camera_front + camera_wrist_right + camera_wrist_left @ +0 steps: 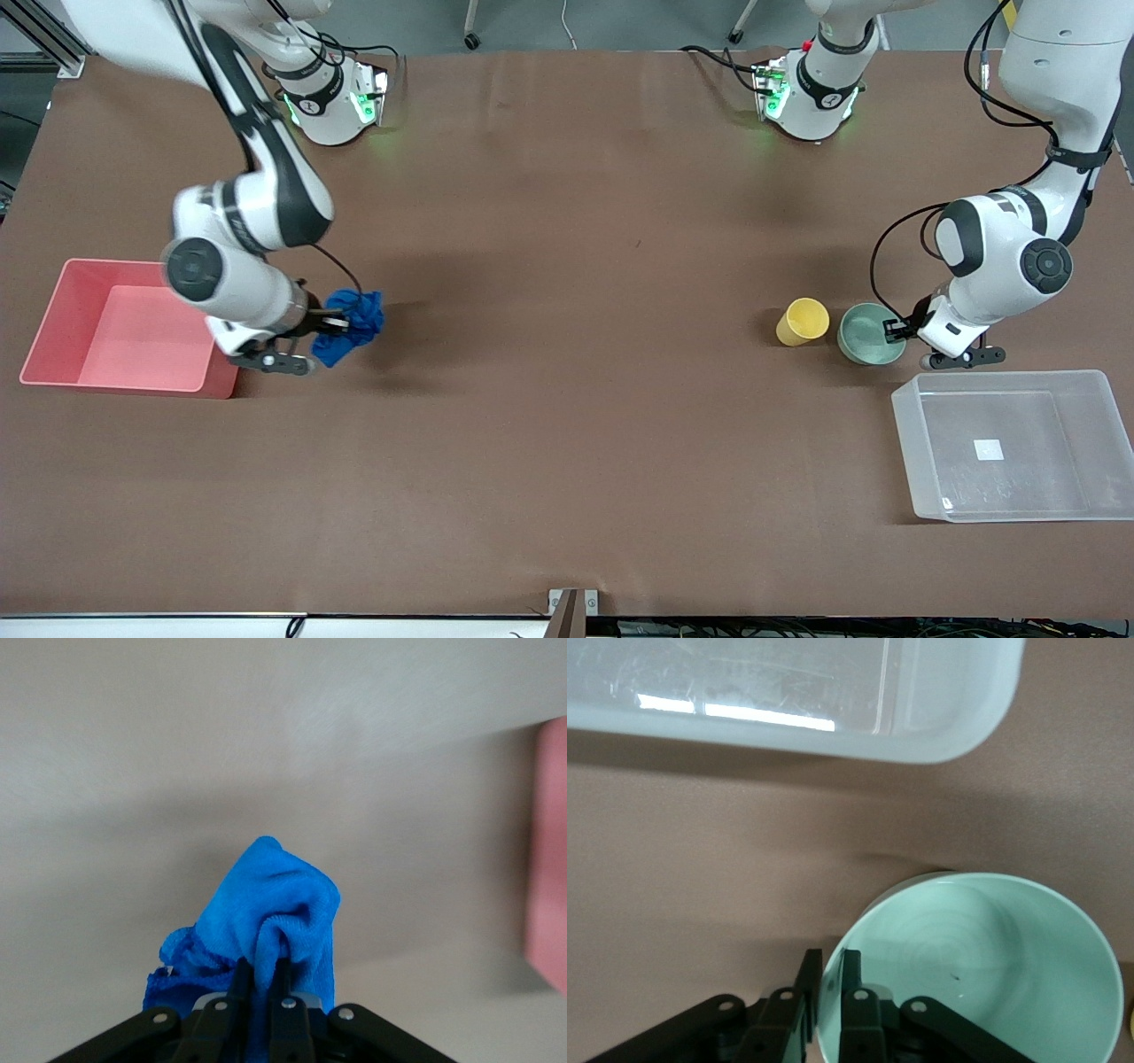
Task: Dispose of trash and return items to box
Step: 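Carry the blue cloth into the pink bin while the left gripper grasps the bowl, then release the cloth in the bin while the left gripper sets the bowl in the box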
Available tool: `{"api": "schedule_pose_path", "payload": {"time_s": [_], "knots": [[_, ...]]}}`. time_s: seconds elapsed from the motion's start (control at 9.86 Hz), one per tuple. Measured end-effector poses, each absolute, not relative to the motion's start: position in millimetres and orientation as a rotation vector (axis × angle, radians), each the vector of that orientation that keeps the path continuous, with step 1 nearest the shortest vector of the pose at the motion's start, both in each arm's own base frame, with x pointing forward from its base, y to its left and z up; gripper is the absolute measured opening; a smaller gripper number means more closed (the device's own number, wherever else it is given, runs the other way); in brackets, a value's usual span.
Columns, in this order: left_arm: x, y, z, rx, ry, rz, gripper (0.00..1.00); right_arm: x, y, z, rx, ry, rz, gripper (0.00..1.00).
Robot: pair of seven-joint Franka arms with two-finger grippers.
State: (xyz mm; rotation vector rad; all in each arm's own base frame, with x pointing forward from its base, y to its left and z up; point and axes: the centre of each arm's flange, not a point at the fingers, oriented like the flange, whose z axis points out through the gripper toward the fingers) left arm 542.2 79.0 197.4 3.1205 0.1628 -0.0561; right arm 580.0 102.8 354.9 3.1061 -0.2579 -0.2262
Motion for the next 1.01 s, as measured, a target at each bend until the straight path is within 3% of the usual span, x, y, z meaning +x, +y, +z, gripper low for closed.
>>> {"api": "schedule_pose_path", "payload": {"time_s": [0.2,0.41,0.71,1.01], "knots": [[545.3,76.3,207.5,3.122,0.154,-0.029,0.05,593.0,32.2,421.3,3.103,-0.166,-0.232,0.11],[547.9,75.2,212.2,3.123,0.15,-0.013,0.05,592.0,-73.7,421.1,3.102,-0.015,-0.217,0.11],[560.1,70.0,241.5,3.121,0.13,-0.028,0.04,565.0,-199.3,366.7,3.056,0.192,-0.098,0.11],[591.1,57.8,321.7,3.112,0.084,-0.085,0.04,530.8,-230.4,282.6,3.019,0.221,-0.083,0.11]]}}
